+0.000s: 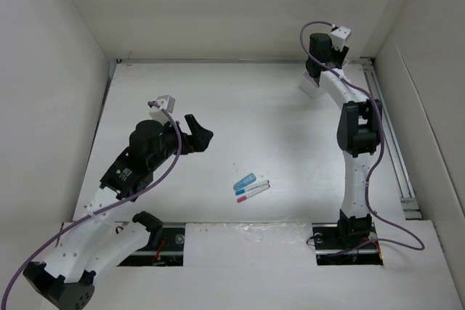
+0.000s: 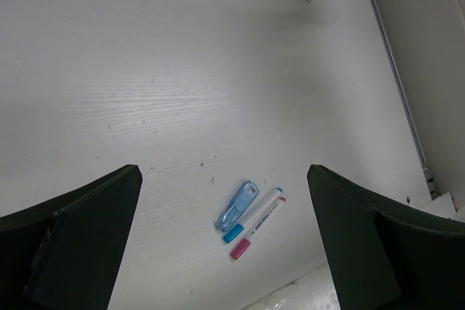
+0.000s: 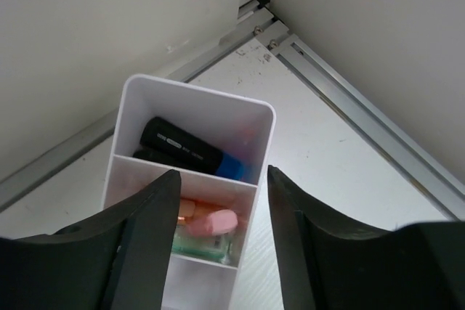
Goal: Sort the stationery into containers
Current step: Place the pen in the storage box, then pick up the pen from the center of the board.
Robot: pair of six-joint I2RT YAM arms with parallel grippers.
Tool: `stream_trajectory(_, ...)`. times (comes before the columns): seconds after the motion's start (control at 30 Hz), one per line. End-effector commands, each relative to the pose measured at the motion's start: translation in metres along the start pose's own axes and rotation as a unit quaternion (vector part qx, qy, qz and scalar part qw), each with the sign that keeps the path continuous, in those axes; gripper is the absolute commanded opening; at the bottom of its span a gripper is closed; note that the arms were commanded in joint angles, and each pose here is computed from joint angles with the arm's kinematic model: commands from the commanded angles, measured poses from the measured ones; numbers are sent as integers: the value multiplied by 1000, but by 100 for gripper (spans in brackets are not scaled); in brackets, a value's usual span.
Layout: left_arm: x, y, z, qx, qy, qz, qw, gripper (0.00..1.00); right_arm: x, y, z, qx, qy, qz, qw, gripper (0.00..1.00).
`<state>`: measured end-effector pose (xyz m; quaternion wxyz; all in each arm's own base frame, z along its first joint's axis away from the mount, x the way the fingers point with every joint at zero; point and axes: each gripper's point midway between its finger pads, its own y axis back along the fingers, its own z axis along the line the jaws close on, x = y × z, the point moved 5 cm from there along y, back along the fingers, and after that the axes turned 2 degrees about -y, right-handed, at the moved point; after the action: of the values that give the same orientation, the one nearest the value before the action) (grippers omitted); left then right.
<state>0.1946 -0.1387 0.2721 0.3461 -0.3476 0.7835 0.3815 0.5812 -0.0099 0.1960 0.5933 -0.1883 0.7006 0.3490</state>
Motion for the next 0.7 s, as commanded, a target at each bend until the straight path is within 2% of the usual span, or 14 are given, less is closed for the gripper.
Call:
stream_trajectory(0.0, -14, 10, -6, 7, 4, -30, 1000, 100, -37, 21, -3, -12, -44, -33, 998, 58)
stream_trajectory(0.17, -14, 12, -5, 7, 4, -30, 1000, 100, -63, 58, -1, -57, -80, -40, 994, 59)
stream_trajectory(0.23, -14, 12, -5, 7, 4, -30, 1000, 100, -52, 81, 6, -91, -75, -21, 993, 45)
stream_trajectory(0.27, -15, 14, -6, 7, 4, -30, 1000, 100, -62, 100, 5, -116, -101, -13, 988, 37)
stream_trajectory(0.3, -15, 14, -6, 7, 4, -30, 1000, 100, -57, 114, 8, -139, -99, 6, 985, 27)
stream_trajectory(0.33, -14, 14, -5, 5, 4, -26, 1000, 100, -41, 132, 9, -160, -81, 44, 983, 4)
stream_trajectory(0.37, -15, 16, -6, 4, 4, -25, 1000, 100, -28, 160, 12, -192, -70, 73, 976, 0)
stream_trajectory(0.43, -13, 17, -5, 1, 4, -20, 1000, 100, 0, 197, 16, -238, -68, 144, 958, 0)
stream_trajectory(0.47, -14, 19, -6, 3, 4, -24, 1000, 100, 38, 224, 13, -261, -23, 195, 945, 0)
stream_trajectory(0.53, -13, 22, -5, 3, 4, -22, 1000, 100, 57, 263, 4, -296, -10, 244, 923, 0)
stream_trajectory(0.57, -11, 22, -4, 0, 4, -18, 1000, 100, 77, 285, -3, -324, 22, 293, 899, 0)
stream_trajectory(0.63, -10, 25, -4, 4, 4, -15, 1000, 100, 104, 326, -21, -333, 62, 341, 877, 1)
stream_trajectory(0.67, -9, 25, -5, 8, 4, -13, 1000, 100, 113, 345, -28, -353, 79, 370, 856, 11)
